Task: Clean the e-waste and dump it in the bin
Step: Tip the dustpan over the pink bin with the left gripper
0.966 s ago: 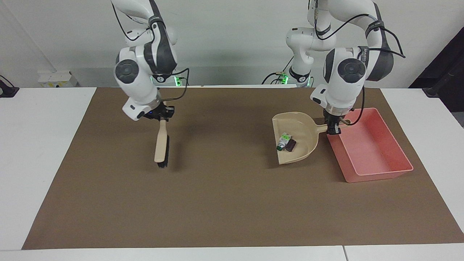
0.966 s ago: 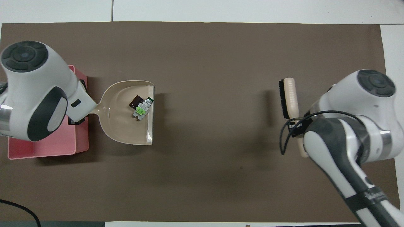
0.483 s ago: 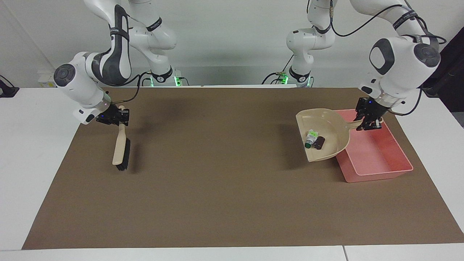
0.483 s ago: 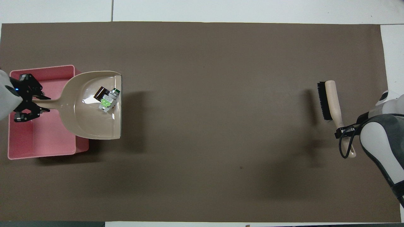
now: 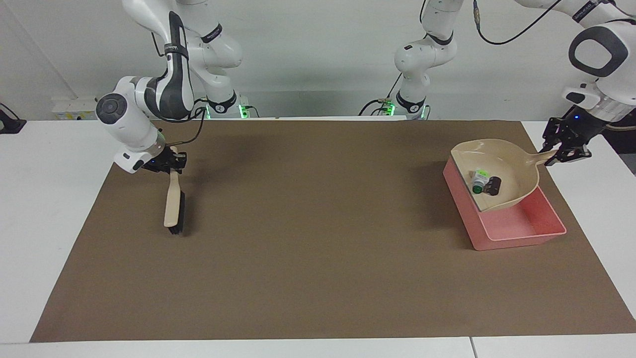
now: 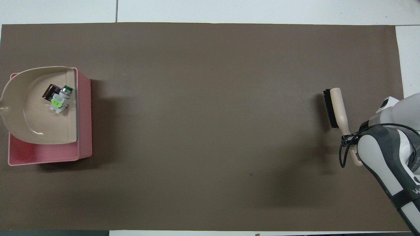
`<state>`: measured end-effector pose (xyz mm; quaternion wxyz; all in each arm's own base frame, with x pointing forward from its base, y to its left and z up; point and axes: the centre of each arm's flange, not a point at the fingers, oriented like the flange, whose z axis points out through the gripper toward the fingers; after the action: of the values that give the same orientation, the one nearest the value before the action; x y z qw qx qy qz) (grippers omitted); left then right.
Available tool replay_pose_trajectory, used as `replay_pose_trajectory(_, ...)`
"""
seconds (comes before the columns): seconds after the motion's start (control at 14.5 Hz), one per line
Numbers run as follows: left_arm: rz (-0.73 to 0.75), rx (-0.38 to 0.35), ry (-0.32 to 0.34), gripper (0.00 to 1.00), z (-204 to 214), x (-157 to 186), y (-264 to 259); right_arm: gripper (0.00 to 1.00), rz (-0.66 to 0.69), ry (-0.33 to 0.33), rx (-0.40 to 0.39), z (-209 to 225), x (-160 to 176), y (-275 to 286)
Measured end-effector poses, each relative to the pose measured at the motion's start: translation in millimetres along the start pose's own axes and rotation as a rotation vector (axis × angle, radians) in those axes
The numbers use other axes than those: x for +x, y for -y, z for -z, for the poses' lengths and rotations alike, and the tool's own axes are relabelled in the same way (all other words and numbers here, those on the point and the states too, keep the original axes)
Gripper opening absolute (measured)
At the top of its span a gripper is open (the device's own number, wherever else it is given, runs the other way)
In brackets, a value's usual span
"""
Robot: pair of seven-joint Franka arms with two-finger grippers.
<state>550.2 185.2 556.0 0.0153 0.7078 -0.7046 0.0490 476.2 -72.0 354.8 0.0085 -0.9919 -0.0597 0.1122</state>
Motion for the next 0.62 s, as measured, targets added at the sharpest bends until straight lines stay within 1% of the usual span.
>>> replay_pose_trajectory(0.14, -0.01, 0.009, 0.025, 0.33, 16, -34, -2, 0.26, -0.028, 0.012, -0.016, -4, -2, -1)
replay_pose_trajectory(0.28, -0.028, -0.02, 0.095, 0.33, 26, -60, -1, 0.26, -0.048, 0.017, -0.027, -6, -3, -1)
replay_pose_trajectory(0.48, -0.06, -0.065, 0.238, 0.33, 36, -71, 7, 0.26, -0.051, 0.03, -0.027, -12, -5, 4)
replay_pose_trajectory(0.62, -0.104, -0.095, 0.325, 0.33, 38, -61, 16, 0.26, -0.069, 0.041, -0.032, -17, -4, 16)
